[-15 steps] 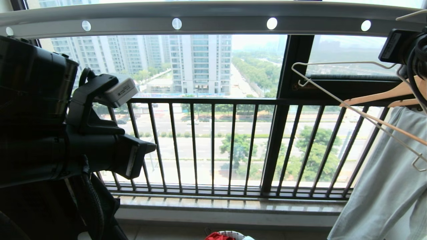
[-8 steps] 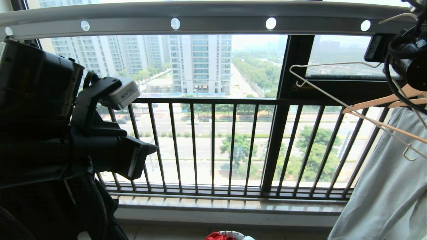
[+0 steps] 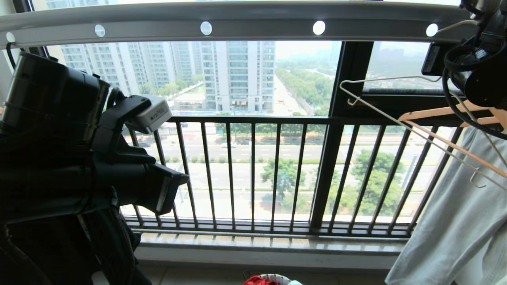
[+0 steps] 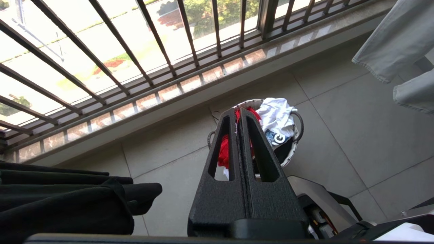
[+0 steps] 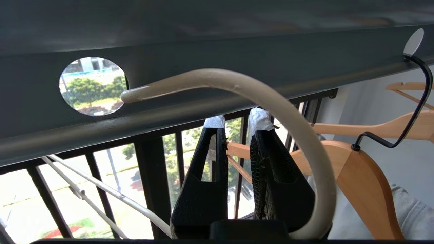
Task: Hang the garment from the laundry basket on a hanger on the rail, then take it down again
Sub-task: Hang the clothes rack on the clothesline
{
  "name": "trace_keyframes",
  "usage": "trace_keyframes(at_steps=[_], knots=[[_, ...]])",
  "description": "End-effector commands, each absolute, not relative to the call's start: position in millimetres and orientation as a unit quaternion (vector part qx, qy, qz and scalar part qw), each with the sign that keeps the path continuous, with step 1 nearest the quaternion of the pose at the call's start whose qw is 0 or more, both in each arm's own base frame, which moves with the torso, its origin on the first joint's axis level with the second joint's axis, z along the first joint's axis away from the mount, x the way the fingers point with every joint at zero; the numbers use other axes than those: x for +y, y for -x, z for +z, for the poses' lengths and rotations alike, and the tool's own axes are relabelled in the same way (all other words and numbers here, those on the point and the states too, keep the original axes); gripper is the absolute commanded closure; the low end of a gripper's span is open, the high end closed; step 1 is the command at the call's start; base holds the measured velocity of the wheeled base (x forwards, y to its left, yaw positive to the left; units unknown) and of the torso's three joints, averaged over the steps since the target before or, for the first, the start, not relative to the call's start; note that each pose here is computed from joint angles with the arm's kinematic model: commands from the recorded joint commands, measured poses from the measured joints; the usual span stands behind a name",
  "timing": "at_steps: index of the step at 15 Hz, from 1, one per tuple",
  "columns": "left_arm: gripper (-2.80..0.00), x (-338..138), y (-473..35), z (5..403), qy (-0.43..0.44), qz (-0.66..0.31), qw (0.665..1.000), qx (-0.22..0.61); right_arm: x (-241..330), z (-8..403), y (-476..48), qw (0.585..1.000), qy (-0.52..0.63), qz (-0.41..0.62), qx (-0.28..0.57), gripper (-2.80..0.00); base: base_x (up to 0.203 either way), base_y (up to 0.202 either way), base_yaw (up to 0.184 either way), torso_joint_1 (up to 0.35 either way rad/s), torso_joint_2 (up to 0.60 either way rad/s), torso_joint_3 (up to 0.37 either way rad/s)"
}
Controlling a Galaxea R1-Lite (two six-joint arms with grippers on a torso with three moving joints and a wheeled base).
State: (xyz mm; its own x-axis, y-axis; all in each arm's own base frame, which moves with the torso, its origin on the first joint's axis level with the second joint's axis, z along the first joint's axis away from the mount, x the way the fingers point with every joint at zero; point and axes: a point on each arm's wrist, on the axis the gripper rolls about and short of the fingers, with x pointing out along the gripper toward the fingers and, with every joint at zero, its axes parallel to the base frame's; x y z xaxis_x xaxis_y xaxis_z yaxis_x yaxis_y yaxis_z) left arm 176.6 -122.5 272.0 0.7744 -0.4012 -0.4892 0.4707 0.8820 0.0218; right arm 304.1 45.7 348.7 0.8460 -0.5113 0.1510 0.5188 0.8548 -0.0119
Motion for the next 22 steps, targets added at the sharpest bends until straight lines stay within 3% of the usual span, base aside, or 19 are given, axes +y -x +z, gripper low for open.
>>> trace_keyframes(at_steps=[1,22], knots=[[0.00,-123.3,-177.6,270.7,-0.073,-0.232,0.939,0.245,47.7,349.0,-305.4,0.960,0.029,-0.267,-0.072,0.00,0.000,0.000,0.000,0.000,0.00,0.000],[0.00,-119.6,-172.4,275.4,-0.074,-0.234,0.941,0.235,63.4,324.9,-324.1,0.964,0.066,-0.254,-0.032,0.00,0.000,0.000,0.000,0.000,0.00,0.000]])
